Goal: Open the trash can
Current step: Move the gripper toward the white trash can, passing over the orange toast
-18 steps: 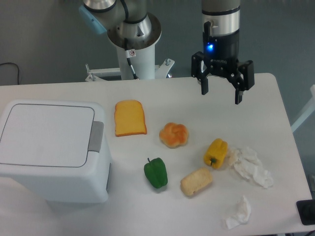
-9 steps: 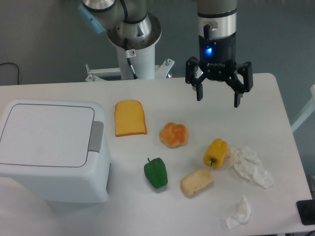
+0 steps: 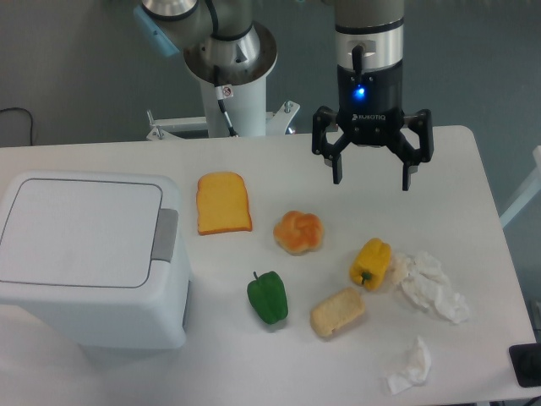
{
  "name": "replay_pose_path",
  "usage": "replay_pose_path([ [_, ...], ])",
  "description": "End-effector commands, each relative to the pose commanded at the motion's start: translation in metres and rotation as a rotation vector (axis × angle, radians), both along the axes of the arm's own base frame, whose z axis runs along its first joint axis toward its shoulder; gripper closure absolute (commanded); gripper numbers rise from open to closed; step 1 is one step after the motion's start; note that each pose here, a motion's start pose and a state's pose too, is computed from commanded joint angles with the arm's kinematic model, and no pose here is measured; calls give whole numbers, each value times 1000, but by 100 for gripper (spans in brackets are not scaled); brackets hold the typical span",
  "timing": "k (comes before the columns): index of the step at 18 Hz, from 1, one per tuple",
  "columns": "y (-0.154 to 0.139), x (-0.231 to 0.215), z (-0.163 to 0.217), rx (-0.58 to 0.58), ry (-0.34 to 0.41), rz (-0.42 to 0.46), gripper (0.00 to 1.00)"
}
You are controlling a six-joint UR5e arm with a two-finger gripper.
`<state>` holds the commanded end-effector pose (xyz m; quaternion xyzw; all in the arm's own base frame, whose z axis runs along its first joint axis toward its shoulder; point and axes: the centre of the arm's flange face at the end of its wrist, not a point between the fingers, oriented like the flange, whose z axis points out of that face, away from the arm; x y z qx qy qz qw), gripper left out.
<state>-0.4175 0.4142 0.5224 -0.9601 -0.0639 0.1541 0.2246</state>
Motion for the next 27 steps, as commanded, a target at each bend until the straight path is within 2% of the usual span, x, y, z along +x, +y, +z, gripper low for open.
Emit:
replay_pose_path([
  [3, 8, 6, 2, 41, -24, -5, 0],
  [7, 14, 5, 2, 77, -62, 41, 0],
  [13, 25, 13, 0, 130, -115, 21, 0],
  [16, 40, 30, -1, 133, -129, -2, 0],
  [25, 63, 62, 2, 202, -258, 151, 0],
  [27, 66, 65, 3, 208, -269, 161, 0],
])
